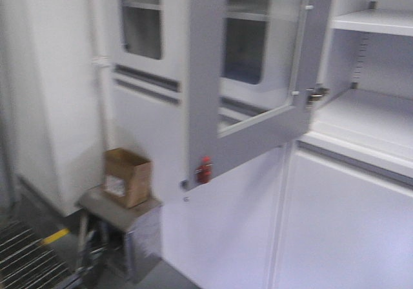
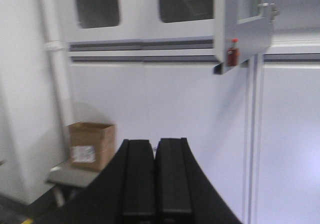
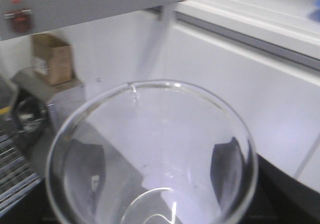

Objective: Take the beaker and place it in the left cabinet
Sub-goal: 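Hold the beaker while the base drives to the open grey cabinet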

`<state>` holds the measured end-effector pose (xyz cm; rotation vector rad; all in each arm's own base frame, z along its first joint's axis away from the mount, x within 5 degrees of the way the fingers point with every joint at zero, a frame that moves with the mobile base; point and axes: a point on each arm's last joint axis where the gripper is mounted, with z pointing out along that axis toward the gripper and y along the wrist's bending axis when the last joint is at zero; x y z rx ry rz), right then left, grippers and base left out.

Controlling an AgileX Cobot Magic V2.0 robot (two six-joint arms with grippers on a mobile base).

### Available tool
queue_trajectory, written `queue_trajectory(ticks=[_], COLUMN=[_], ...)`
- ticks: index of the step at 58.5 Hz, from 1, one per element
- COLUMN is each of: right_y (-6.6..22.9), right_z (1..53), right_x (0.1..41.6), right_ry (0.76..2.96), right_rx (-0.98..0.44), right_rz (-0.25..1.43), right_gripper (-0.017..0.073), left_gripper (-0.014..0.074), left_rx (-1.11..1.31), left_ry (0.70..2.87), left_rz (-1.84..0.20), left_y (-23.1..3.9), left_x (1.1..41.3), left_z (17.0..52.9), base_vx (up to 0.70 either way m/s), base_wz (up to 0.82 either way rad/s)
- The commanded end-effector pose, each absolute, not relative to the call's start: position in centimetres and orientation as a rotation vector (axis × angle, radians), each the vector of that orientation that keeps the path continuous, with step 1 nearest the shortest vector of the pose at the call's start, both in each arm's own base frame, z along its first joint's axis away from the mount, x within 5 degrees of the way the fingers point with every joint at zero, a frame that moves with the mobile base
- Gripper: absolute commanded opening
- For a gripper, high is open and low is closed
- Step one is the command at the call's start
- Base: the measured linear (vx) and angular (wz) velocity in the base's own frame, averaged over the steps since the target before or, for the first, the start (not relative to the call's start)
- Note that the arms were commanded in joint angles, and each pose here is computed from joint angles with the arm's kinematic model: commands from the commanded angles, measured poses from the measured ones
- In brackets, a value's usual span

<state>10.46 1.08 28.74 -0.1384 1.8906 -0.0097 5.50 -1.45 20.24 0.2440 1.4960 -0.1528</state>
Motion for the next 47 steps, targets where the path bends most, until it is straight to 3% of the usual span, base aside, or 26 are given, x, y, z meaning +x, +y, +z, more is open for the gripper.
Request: queue_trajectory(ticks=[1, 47], right_y=[1.36, 1.36], right_z=[30.30, 30.30], right_x=[10.65, 10.65], right_ry=[1.796, 1.796], right_rx=[-0.170, -0.170], right_rz=[0.003, 0.003], right_gripper=[-0.0006, -0.0006], left_gripper=[0.0001, 0.0001], left_rx=[0.222, 0.222], left_ry=[1.413, 1.413], left_rz=[-0.168, -0.168], left_y=[-1.40, -1.40], left_x=[5.36, 5.36], left_z=[20.55, 20.55], base_vx=[0.34, 0.26], base_wz=[-0.75, -0.63])
